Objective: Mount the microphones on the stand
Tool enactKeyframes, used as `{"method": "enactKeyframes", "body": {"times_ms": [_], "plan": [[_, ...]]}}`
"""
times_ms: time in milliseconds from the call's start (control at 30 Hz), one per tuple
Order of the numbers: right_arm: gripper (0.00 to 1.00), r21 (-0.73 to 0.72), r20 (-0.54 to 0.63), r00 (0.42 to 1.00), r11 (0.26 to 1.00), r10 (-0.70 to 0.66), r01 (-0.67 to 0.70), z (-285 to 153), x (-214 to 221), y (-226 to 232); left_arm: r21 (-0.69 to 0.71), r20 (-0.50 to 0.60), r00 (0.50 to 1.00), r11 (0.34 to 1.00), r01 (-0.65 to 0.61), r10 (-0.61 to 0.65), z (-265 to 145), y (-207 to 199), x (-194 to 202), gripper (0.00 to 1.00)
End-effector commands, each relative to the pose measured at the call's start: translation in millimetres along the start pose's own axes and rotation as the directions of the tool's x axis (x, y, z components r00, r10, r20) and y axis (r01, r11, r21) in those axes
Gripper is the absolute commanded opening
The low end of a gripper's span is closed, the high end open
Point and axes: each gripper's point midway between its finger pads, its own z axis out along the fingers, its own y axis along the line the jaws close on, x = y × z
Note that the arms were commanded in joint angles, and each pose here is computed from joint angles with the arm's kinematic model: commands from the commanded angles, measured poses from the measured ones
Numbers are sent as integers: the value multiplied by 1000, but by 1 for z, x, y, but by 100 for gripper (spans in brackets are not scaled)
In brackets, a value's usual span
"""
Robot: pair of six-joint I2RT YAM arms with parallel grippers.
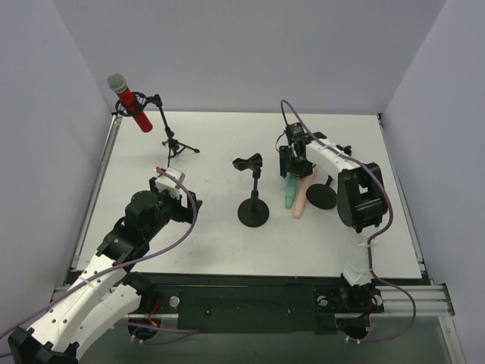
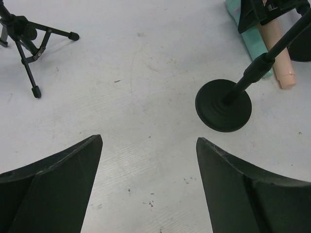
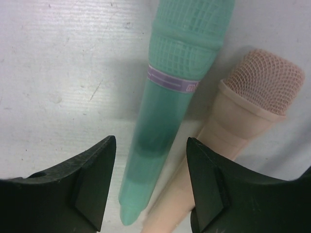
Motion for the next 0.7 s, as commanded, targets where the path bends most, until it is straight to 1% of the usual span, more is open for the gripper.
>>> {"method": "enactKeyframes", "body": {"times_ms": [0, 133, 333, 400, 467, 500, 533, 600, 633, 667], "plan": [[55, 19, -33, 999, 999, 28, -27, 5, -4, 3, 6, 22, 1000, 1000, -15, 15, 0, 1, -7, 89], [54, 14, -77, 996, 999, 35, -34, 16, 5, 6, 5, 26, 1000, 1000, -9, 9, 0, 2, -8, 89], [51, 11, -104, 994, 1000, 29, -28, 21, 13, 9, 12, 27, 1000, 1000, -3, 3, 1, 3, -9, 89], [50, -18, -123, 992, 999, 30, -32, 22, 17, 14, 14, 25, 1000, 1000, -2, 2, 2, 3, -9, 89], [45, -23, -135, 991, 999, 27, -30, 25, 20, 16, 19, 28, 1000, 1000, 0, 0, 1, 2, -9, 89], [38, -27, -138, 990, 999, 28, -32, 25, 20, 16, 18, 29, 1000, 1000, 4, -4, 1, 3, -10, 89], [37, -33, -144, 989, 999, 23, -28, 25, 22, 17, 27, 31, 999, 1000, 5, -6, 1, 1, -10, 89], [19, -60, -142, 990, 998, 18, -26, 23, 20, 22, 24, 39, 999, 1000, 13, -14, 0, 2, -12, 89], [18, -79, -145, 989, 996, 18, -29, 21, 20, 26, 43, 46, 999, 999, 20, -22, -1, -1, -14, 89], [14, -95, -131, 991, 995, 13, -26, 15, 15, 27, 55, 46, 999, 998, 25, -27, -1, -3, -14, 89]]}}
